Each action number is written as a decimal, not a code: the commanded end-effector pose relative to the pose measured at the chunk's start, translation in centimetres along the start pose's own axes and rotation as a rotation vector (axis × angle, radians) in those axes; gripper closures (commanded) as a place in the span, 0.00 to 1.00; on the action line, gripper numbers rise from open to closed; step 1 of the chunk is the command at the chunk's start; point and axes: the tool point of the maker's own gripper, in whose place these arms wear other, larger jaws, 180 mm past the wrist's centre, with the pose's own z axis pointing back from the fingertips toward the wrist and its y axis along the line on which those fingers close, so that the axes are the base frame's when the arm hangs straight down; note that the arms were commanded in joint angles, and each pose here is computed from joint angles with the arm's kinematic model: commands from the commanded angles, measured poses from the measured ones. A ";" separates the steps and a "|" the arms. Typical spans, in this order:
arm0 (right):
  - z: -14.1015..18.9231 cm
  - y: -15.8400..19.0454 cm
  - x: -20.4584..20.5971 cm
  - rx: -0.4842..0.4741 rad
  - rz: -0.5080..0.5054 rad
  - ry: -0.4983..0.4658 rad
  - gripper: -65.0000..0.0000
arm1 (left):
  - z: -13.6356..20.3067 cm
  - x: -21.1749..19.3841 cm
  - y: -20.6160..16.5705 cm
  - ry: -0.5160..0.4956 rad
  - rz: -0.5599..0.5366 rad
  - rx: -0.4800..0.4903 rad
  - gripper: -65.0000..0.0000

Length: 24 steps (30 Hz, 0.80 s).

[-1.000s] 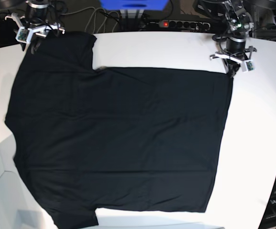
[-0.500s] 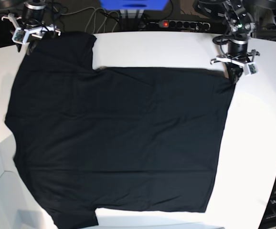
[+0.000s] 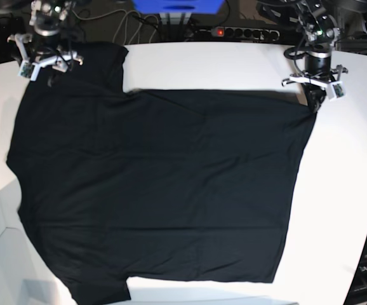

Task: Fold the T-shirt properly
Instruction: 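Close both grippers on the shoulder corners of the shirt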

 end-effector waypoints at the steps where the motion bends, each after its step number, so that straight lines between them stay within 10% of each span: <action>1: -0.2 -0.3 0.5 -0.004 0.014 -0.009 0.34 | 0.1 1.3 0.2 -0.047 -0.008 0.001 1.00; 24: -4.0 -3.2 -3.0 -0.075 0.005 0.190 0.35 | 0.0 -0.1 0.6 -0.010 -0.002 0.008 1.00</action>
